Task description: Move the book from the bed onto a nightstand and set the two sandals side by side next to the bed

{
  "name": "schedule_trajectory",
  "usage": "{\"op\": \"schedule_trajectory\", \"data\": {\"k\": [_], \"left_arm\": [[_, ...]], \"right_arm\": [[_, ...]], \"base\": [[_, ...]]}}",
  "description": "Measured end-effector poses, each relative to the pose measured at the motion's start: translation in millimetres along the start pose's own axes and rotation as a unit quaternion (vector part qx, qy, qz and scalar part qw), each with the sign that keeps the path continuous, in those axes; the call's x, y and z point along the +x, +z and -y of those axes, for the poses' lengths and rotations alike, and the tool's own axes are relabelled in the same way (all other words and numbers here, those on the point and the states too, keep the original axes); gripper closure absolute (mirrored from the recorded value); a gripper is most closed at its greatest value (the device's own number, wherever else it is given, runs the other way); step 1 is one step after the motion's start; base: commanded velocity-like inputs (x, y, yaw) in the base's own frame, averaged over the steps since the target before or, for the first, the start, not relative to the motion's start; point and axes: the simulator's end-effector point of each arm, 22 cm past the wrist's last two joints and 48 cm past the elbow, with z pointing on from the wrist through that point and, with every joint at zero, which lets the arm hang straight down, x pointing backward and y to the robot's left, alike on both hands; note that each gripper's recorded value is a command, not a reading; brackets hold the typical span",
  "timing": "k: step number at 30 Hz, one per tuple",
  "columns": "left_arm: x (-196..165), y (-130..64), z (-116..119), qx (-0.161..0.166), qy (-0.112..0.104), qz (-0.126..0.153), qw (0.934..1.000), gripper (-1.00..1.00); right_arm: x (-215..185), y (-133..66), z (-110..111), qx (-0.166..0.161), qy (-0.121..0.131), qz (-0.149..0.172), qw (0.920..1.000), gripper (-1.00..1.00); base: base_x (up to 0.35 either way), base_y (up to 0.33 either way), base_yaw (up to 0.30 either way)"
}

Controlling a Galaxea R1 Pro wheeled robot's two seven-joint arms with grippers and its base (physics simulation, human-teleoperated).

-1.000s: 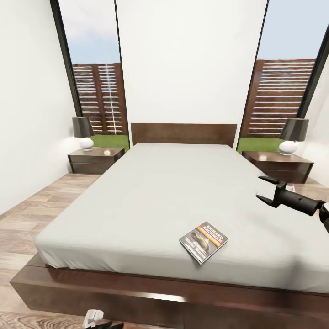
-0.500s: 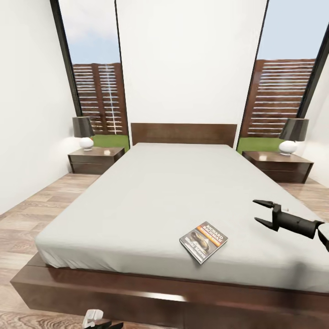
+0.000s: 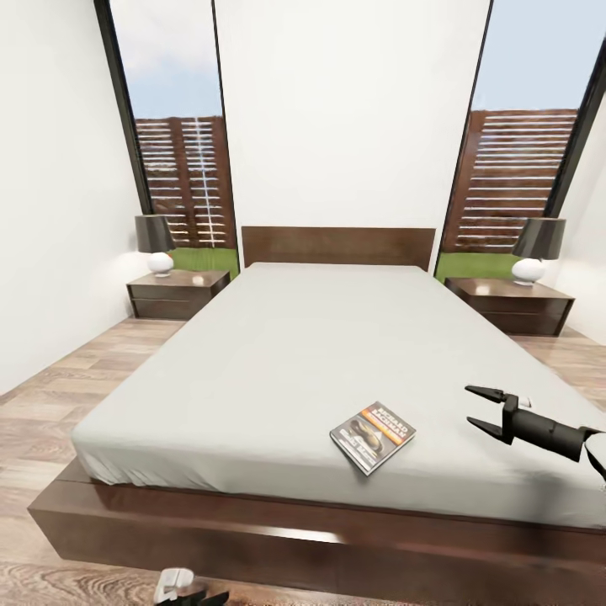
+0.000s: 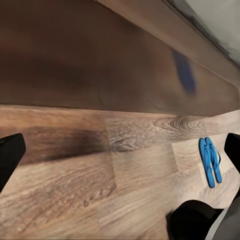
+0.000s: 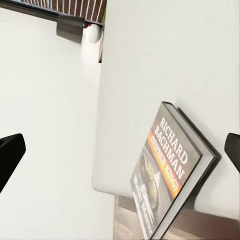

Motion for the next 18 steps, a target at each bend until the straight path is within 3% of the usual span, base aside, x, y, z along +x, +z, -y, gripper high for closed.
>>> {"op": "schedule_trajectory", "data": {"k": [14, 18], "left_arm": [[-1, 0.4, 0, -0.001, 0.001, 0.001, 1.0, -1.0], [-1, 0.3, 0, -0.001, 0.001, 0.001, 1.0, -1.0]], "right_arm": [[11, -4.7, 22, 0.014, -0.001, 0.002, 0.9999, -1.0], [18, -8.0, 37, 0.031, 0.003, -0.002, 0.9995, -1.0]], "base": [[-0.086, 0.0, 0.0], [-0.086, 0.0, 0.0]]}}
